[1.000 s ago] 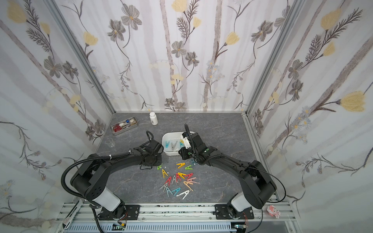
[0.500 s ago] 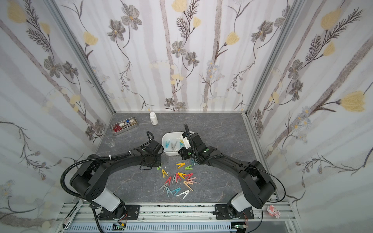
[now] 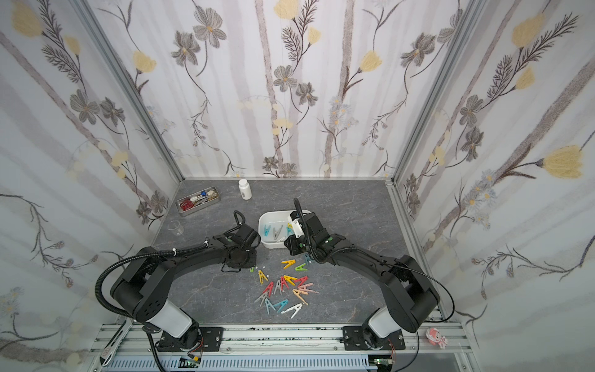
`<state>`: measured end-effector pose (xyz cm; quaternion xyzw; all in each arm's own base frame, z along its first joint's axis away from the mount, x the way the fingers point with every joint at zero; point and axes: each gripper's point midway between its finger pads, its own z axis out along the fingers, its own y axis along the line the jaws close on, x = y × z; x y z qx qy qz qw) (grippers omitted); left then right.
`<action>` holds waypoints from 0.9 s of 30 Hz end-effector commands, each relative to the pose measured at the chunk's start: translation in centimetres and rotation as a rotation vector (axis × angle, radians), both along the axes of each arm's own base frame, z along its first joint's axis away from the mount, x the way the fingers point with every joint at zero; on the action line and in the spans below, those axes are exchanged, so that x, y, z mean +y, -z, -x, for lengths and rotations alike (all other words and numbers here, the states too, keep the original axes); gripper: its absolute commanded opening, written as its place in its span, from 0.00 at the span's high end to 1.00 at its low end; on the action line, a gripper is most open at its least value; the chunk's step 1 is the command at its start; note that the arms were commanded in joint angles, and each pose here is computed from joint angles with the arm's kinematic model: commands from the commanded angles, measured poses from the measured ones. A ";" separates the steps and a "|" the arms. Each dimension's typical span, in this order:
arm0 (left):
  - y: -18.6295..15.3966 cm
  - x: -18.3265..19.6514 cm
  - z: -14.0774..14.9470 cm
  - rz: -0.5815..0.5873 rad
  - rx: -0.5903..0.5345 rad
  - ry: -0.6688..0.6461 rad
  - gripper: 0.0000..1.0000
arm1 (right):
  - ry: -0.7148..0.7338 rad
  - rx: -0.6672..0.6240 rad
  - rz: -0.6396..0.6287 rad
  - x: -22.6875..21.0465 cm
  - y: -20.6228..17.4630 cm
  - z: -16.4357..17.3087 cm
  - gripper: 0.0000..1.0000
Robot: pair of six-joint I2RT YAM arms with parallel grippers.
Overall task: Put the clothespins into the storage box
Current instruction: Pick up the clothespin from the center of the board, then place the clothespin in the storage box.
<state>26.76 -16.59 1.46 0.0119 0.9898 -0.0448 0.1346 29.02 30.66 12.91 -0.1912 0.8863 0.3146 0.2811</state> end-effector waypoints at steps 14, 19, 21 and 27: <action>-5.4 -0.6 -1.7 0.177 -0.092 -0.074 0.96 | 0.001 -0.036 -0.034 0.3 -1.7 -0.2 0.83; -9.0 -2.5 -3.0 0.302 -0.161 -0.078 0.96 | 0.006 -0.037 -0.032 0.1 -2.1 0.0 0.83; -11.1 -3.3 -4.2 0.364 -0.215 -0.100 0.95 | 0.009 -0.040 -0.028 -0.2 -2.3 0.4 0.83; -16.2 -5.9 -7.3 0.517 -0.339 -0.103 0.94 | 0.030 -0.027 0.018 -2.1 -2.5 2.0 0.83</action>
